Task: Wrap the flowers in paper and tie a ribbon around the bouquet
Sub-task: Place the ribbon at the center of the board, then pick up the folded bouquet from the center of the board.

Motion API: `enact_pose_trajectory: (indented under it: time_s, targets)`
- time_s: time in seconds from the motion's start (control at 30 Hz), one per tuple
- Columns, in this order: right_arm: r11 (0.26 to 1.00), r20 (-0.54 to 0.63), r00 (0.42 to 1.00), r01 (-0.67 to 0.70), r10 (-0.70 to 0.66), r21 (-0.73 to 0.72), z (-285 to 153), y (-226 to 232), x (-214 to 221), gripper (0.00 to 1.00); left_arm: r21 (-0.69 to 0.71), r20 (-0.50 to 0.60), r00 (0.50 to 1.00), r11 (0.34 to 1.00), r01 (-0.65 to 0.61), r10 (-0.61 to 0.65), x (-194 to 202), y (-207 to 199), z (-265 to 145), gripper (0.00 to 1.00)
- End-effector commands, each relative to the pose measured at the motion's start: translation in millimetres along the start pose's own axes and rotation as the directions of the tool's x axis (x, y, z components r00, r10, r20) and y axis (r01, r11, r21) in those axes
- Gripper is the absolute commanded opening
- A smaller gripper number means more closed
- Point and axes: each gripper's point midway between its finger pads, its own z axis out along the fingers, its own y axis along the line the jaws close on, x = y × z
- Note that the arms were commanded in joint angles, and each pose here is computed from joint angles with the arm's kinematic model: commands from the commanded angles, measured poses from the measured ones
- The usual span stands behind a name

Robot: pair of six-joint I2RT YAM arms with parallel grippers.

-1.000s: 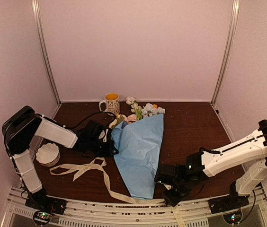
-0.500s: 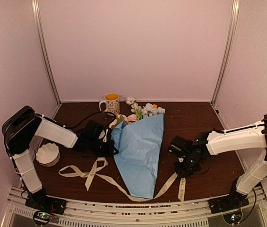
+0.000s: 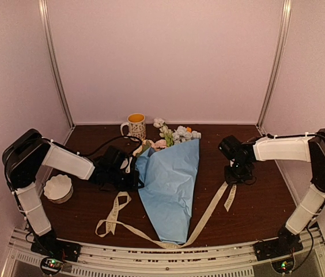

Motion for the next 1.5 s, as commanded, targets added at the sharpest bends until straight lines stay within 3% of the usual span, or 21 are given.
enact_pose_trajectory:
  time_s: [0.0, 0.03, 0.13, 0.27, 0.33, 0.4, 0.5, 0.67, 0.77, 0.9, 1.2, 1.27, 1.47]
  targets:
    - [0.998, 0.055, 0.998, -0.043, 0.041, 0.042, -8, -26, -32, 0.05, 0.005, 0.027, 0.999, 1.000, -0.028, 0.028, -11, -6, -6, 0.00]
    - [0.998, 0.056, 0.998, -0.044, 0.042, 0.039, -11, -27, -35, 0.14, 0.006, 0.028, 0.999, 1.000, -0.027, 0.027, -11, -6, -6, 0.00]
    - [0.999, 0.049, 0.998, -0.043, 0.044, -0.013, -19, -18, -34, 0.56, 0.008, 0.028, 0.999, 1.000, -0.025, 0.025, -10, -5, -6, 0.00]
    - [0.994, 0.125, 0.992, -0.011, 0.024, -0.105, -50, 0, -21, 0.96, 0.004, 0.027, 0.999, 1.000, -0.025, 0.025, -9, -4, -6, 0.00]
    - [0.981, 0.157, 0.988, 0.034, -0.003, -0.192, -66, 20, -10, 1.00, 0.001, 0.024, 0.999, 1.000, -0.022, 0.022, -8, -3, -5, 0.00]
    - [0.912, 0.171, 0.985, 0.103, -0.037, -0.397, -80, 65, 6, 1.00, 0.003, 0.025, 0.999, 1.000, -0.019, 0.019, -8, -3, -4, 0.00]
    - [0.733, 0.120, 0.989, 0.142, -0.084, -0.665, -100, 130, 42, 1.00, 0.009, 0.025, 1.000, 1.000, -0.014, 0.014, -8, -4, -3, 0.00]
    - [0.633, 0.020, 0.996, 0.069, -0.084, -0.771, -87, 176, 65, 1.00, 0.010, 0.024, 1.000, 1.000, -0.007, 0.007, -7, -3, -3, 0.00]
    - [0.583, -0.004, 0.991, 0.075, -0.134, -0.809, -84, 202, 76, 0.94, 0.009, 0.021, 1.000, 1.000, -0.004, 0.004, -5, -2, -3, 0.00]
    - [0.537, -0.049, 0.988, 0.038, -0.148, -0.843, -78, 223, 83, 0.80, 0.013, 0.021, 1.000, 1.000, 0.000, 0.000, -4, -1, -2, 0.00]
    - [0.421, -0.109, 0.986, -0.045, -0.129, -0.906, -94, 251, 75, 0.23, 0.027, 0.014, 1.000, 1.000, -0.008, 0.007, -5, -6, -3, 0.00]
    - [0.392, -0.104, 0.986, -0.046, -0.128, -0.919, -108, 253, 71, 0.14, 0.031, 0.022, 0.999, 0.999, -0.028, 0.027, -10, -11, -8, 0.00]
    - [0.417, -0.078, 0.987, -0.014, -0.138, -0.909, -136, 239, 71, 0.10, 0.038, 0.026, 0.998, 0.997, -0.066, 0.065, -13, -22, -27, 0.00]
